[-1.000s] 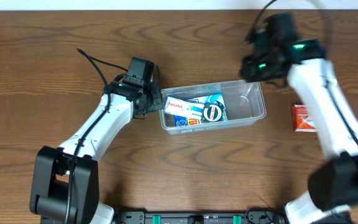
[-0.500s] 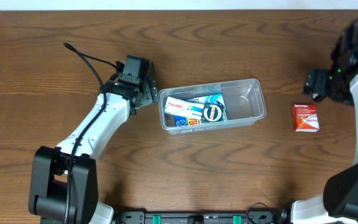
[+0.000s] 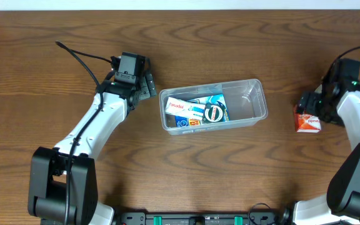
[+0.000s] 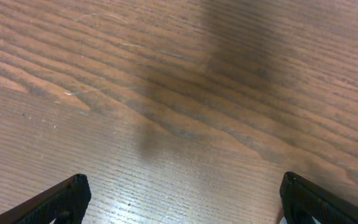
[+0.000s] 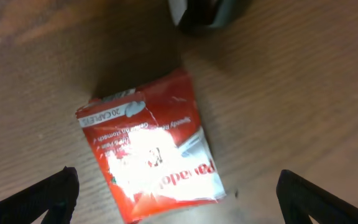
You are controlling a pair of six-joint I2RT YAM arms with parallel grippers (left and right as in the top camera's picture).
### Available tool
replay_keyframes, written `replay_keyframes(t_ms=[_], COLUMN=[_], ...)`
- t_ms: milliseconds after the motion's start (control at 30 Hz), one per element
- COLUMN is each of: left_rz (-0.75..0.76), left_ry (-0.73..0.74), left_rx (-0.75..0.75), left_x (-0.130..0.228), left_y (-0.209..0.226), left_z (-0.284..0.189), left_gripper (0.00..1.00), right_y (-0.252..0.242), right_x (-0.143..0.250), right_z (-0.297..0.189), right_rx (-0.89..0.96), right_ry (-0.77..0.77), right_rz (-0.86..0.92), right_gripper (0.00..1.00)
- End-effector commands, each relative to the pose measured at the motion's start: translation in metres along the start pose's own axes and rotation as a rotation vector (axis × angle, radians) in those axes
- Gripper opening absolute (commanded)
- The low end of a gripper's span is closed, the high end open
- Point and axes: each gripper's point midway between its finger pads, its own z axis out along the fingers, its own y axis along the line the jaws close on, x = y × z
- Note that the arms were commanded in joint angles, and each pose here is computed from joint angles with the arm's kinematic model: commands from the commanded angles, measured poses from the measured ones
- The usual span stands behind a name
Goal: Pack container
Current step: 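Release the container and move the right gripper to the red ActiFast box, then grasp the red ActiFast box with the right gripper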
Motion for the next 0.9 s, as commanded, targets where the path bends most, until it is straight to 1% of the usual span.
replay_keyframes(t_ms=[0, 67, 233, 600, 700, 767, 833, 867], left_rz=[-0.001, 0.0, 0.001, 0.002, 0.003, 0.003, 0.003, 0.002], left_ry=[0.004, 0.009, 0.013, 0.02, 0.02, 0.02, 0.02, 0.02], left_rx=[-0.022, -0.025, -0.027, -0.03, -0.03, -0.03, -0.031, -0.03], left_x=[0.002, 0.003, 0.004, 0.006, 0.006, 0.006, 0.006, 0.006], left_y=[0.006, 0.007, 0.007, 0.008, 0.008, 0.008, 0.008, 0.008], left_z=[0.0, 0.0, 0.0, 0.0, 0.0, 0.0, 0.0, 0.0], left_gripper=[0.98, 0.98, 0.98, 0.98, 0.98, 0.98, 0.98, 0.98], right_y=[0.003, 0.008, 0.035, 0.039, 0.048, 0.051, 0.05, 0.049], right_x=[0.004, 0.005, 0.011, 0.018, 0.017, 0.019, 0.02, 0.02], right_z=[0.01, 0.017, 0.026, 0.043, 0.041, 0.04, 0.041, 0.041], right_rx=[-0.019, -0.041, -0.194, -0.201, -0.247, -0.253, -0.235, -0.224], right_ry=[-0.012, -0.03, -0.063, -0.113, -0.12, -0.115, -0.111, -0.109], right_rz=[-0.056, -0.069, -0.17, -0.194, -0.202, -0.211, -0.211, -0.202], right_gripper=[0.99, 0.99, 0.99, 0.99, 0.9, 0.78, 0.61, 0.56])
